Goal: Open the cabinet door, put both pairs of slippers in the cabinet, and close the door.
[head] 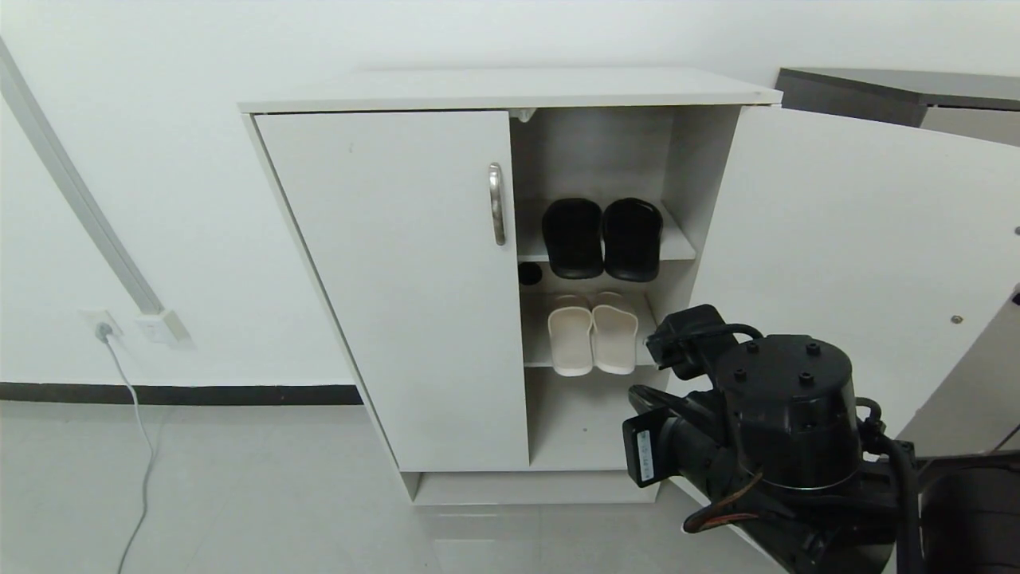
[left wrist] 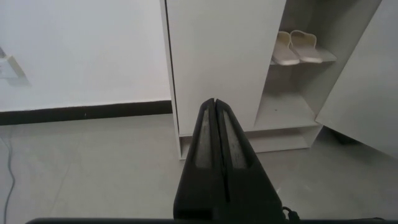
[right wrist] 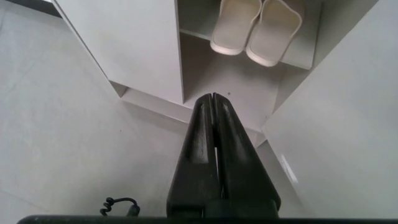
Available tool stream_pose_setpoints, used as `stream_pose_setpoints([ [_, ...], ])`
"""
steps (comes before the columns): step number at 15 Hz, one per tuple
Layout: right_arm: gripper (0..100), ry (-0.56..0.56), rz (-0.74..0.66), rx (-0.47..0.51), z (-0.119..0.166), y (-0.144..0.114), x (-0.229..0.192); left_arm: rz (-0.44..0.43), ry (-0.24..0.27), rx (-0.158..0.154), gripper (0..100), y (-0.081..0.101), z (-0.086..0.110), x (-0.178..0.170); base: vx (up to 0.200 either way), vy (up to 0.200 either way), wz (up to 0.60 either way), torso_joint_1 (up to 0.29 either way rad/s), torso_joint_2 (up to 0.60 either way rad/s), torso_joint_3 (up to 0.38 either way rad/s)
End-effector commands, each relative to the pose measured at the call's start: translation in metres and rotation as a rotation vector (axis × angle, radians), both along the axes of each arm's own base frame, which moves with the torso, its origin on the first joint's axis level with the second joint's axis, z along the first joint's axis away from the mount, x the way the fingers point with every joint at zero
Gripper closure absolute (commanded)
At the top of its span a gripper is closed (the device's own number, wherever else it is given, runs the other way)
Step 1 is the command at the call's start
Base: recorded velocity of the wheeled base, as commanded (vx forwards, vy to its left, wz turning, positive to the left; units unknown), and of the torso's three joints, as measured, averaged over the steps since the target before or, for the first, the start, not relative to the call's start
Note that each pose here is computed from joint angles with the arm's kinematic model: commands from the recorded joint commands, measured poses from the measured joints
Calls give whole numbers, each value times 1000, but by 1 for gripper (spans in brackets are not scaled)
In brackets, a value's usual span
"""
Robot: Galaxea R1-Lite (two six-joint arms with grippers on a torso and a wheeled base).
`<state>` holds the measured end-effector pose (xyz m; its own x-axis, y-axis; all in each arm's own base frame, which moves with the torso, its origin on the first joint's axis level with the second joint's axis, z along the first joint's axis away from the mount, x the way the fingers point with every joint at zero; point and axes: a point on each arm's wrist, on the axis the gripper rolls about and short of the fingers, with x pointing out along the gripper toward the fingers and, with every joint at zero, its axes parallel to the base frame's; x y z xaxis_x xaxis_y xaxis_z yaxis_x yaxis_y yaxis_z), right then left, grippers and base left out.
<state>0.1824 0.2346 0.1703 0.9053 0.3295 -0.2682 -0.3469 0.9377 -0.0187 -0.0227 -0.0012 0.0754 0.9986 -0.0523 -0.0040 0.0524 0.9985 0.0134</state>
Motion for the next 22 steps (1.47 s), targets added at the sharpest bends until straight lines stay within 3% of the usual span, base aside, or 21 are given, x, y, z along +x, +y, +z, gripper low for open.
stream_pose_setpoints([
  [1, 100, 2, -6, -4, -1, 0, 2, 0, 4, 0, 100, 0, 0, 0, 0, 0, 0, 12, -80, -251],
  [10, 100, 8, -6, -9, -4, 0, 2, 0, 4, -1, 100, 0, 0, 0, 0, 0, 0, 83, -440, -344],
  [22, 100, 24, -26, -25, -11, -2, 7, 0, 4, -1, 100, 0, 0, 0, 0, 0, 0, 176, -491, -319],
])
